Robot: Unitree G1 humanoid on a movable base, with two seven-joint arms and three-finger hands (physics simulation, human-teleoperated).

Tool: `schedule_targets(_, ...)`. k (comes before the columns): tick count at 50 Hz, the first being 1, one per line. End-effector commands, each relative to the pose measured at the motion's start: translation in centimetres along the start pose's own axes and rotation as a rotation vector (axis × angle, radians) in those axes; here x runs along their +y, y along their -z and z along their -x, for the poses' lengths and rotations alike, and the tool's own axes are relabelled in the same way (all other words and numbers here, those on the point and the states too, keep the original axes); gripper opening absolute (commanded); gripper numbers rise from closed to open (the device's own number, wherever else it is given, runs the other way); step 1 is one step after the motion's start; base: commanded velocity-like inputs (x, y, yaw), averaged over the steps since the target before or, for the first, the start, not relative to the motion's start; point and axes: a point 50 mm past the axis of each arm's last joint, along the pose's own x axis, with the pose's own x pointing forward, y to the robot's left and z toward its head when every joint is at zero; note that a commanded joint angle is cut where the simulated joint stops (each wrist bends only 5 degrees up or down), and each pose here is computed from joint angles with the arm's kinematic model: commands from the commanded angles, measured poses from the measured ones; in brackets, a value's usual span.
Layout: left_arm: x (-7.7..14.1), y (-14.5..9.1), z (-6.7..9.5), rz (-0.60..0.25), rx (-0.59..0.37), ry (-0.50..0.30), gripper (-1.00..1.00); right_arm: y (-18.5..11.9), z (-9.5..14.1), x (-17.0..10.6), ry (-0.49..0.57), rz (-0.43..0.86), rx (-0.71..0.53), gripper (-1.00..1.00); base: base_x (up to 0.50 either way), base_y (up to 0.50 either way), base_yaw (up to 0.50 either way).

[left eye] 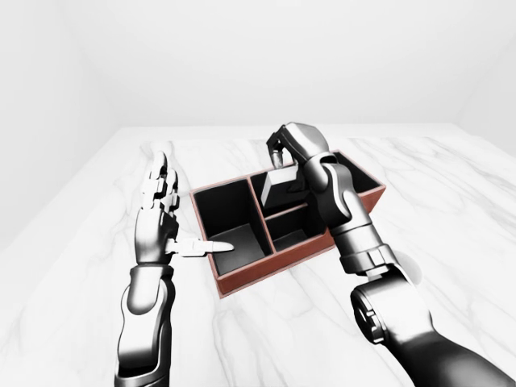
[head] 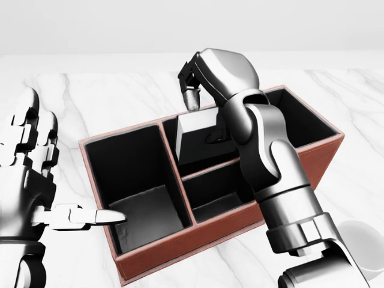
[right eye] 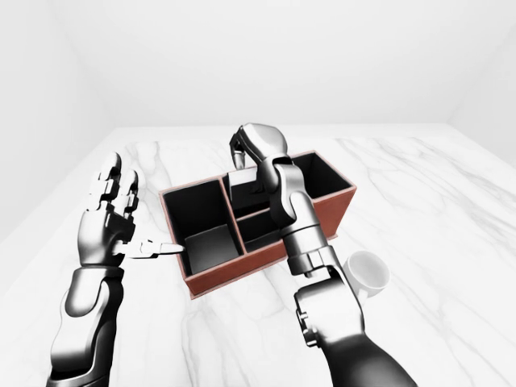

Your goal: Pick up the book and place it in the front compartment of the caddy.

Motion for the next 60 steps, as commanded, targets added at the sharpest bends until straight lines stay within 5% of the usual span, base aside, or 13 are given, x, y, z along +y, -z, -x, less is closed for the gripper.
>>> schedule_targets(1,-0.1,0.1,0.0,0.0,0.005,0.001,1.0,-0.1,-0.3,-0.7,0.051,0.025,-0.013,-1.0,0.0,0.0,0.0)
schedule_targets(32,-0.1,0.2,0.1,-0.002,0.008,0.001,1.0,0.2,-0.7,0.0,0.1,0.046,-0.059,-1.0,0.0,0.0,0.0)
schedule_targets(60,0.0,0.0,0.0,-0.005,0.0,-0.001,1.0,2.0,-1.2,1.5,0.099,0.064,0.018,-1.0,0.0,0.0,0.0)
